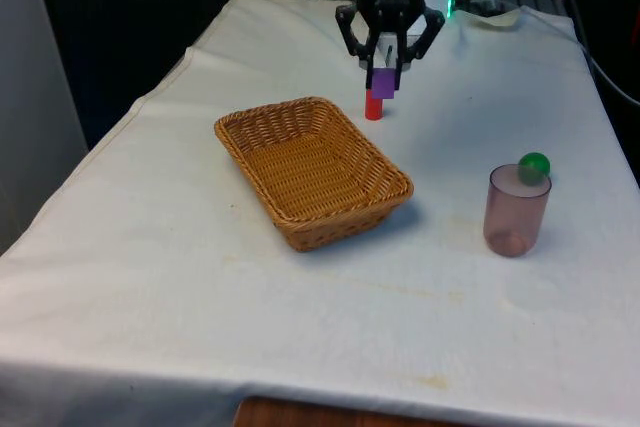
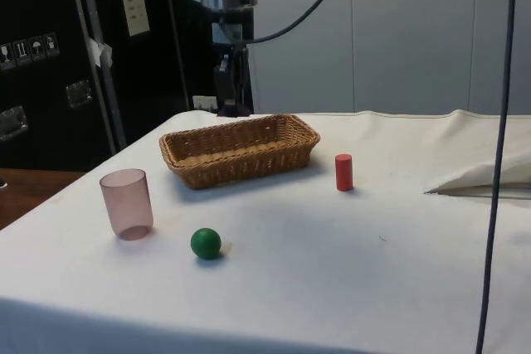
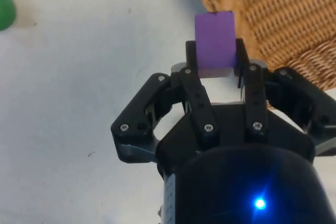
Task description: Pick up the triangular block and place it into the basket.
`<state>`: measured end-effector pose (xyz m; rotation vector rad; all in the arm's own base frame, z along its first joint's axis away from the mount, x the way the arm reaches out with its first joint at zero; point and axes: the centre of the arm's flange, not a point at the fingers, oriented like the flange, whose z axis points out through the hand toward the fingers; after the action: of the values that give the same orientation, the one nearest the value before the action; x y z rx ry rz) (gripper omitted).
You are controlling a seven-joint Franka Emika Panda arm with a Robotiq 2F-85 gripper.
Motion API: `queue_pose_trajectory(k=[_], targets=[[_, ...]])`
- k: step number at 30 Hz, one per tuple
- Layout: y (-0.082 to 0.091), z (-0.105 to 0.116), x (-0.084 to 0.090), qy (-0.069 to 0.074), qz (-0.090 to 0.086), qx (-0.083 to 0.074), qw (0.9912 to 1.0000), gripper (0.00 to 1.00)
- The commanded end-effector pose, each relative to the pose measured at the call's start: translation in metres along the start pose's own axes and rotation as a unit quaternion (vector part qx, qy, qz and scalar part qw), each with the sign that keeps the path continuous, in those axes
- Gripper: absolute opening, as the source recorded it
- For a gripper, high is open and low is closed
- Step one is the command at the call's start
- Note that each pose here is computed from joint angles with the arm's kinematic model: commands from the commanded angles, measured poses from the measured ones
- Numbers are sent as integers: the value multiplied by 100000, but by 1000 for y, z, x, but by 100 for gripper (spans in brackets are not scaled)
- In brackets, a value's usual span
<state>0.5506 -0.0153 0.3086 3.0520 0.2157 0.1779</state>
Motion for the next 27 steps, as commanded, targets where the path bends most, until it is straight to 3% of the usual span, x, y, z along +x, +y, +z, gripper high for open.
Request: queue_pose_trajectory(k=[1,19,27], targets=[[5,1,2,-71,-167,300,99999,34],[57,22,16,-394,-92,-1879,99982,34],[70,49,23,-780,35,-2360,99969,34]])
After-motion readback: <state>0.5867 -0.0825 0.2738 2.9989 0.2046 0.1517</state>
